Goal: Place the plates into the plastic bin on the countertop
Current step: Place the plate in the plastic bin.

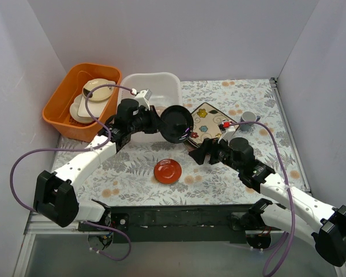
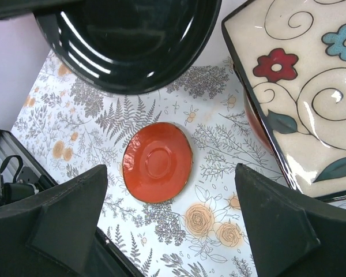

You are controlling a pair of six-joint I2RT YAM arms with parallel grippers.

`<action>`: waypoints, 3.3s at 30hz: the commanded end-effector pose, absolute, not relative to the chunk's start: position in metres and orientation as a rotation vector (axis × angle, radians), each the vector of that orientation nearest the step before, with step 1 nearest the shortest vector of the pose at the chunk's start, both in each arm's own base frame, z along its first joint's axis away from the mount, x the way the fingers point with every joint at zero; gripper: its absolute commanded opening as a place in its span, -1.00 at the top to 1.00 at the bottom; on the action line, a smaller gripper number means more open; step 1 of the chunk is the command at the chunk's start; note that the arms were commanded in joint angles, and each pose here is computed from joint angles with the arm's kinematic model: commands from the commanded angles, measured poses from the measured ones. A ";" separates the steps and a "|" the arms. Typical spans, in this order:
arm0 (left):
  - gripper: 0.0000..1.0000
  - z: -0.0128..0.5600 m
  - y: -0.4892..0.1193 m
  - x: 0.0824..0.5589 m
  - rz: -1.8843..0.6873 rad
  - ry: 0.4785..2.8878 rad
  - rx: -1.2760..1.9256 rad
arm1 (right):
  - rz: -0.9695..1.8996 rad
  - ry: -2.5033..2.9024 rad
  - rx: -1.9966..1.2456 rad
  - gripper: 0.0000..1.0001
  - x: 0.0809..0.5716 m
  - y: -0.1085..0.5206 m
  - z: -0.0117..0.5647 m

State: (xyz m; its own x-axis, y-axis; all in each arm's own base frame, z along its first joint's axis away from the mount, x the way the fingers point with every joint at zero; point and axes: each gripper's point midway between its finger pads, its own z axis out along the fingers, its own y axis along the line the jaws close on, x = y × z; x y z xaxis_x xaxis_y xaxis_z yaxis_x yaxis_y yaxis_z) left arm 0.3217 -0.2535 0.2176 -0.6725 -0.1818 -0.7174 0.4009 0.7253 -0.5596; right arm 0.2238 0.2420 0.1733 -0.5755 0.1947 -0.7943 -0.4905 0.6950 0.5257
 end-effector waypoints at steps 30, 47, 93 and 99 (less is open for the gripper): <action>1.00 0.283 -0.199 0.441 -0.870 1.934 -0.140 | 0.967 1.983 -0.292 -0.96 0.230 0.254 0.170; 1.00 0.254 -0.179 0.474 -0.783 2.000 -0.234 | 0.979 1.999 -0.312 -0.96 0.230 0.255 0.165; 1.00 0.121 -0.171 0.490 -0.614 2.348 -0.333 | 1.063 2.137 -0.443 -0.93 0.212 0.271 0.127; 1.00 0.117 -0.165 0.491 -0.562 2.360 -0.353 | 1.087 2.153 -0.450 -0.92 0.209 0.273 0.122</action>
State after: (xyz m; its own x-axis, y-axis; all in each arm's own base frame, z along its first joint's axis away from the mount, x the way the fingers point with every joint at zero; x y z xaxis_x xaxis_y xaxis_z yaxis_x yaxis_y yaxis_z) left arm 0.4783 -0.1702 0.0904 -0.7759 -0.3848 -0.4999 -0.1123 0.8640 -0.4908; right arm 0.2020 0.2639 0.1023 -0.7522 -0.0191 -0.6587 -0.5175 0.6359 0.5726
